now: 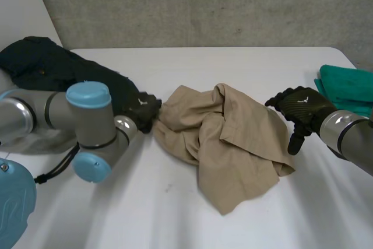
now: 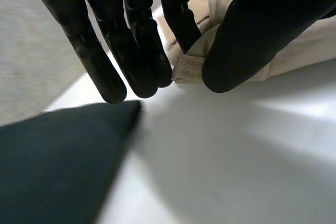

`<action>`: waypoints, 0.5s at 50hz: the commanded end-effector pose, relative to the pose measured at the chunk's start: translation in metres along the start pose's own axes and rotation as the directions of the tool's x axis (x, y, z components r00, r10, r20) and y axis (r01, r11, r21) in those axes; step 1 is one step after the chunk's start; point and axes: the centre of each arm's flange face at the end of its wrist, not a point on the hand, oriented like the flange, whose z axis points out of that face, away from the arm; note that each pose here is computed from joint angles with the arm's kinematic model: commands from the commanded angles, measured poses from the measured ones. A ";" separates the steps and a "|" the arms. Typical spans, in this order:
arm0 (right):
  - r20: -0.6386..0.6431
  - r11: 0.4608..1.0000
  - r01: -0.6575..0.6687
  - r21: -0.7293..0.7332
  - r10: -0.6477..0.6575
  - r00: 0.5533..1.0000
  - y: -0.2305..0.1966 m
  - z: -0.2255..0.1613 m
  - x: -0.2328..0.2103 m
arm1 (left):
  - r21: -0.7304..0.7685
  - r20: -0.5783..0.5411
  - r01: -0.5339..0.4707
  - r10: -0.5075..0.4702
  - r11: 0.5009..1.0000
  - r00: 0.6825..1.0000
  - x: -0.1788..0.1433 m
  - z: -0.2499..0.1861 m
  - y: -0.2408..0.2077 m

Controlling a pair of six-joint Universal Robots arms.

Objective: Fold the laundry.

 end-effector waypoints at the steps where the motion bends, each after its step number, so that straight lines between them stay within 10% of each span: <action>1: -0.059 0.999 0.019 0.045 -0.016 0.998 -0.016 -0.005 0.011 | 0.234 0.363 -0.025 -0.063 0.972 0.929 -0.086 0.006 -0.088; 6: -0.091 0.997 0.020 0.069 -0.014 0.996 -0.025 -0.011 0.016 | 0.469 0.375 -0.064 -0.133 0.881 0.917 -0.109 -0.013 -0.161; 15: -0.139 0.986 -0.042 0.163 0.065 0.988 -0.042 -0.023 0.024 | 0.689 -0.023 0.188 -0.238 0.700 0.971 -0.049 -0.052 -0.231; 20: -0.190 0.985 -0.048 0.166 0.080 0.978 -0.039 -0.022 0.034 | 0.613 -0.279 0.356 -0.228 0.705 0.933 0.014 -0.057 -0.221; 25: -0.255 0.989 -0.067 0.130 0.099 0.962 -0.026 -0.020 0.052 | 0.381 -0.501 0.409 -0.187 0.829 0.845 0.101 -0.053 -0.157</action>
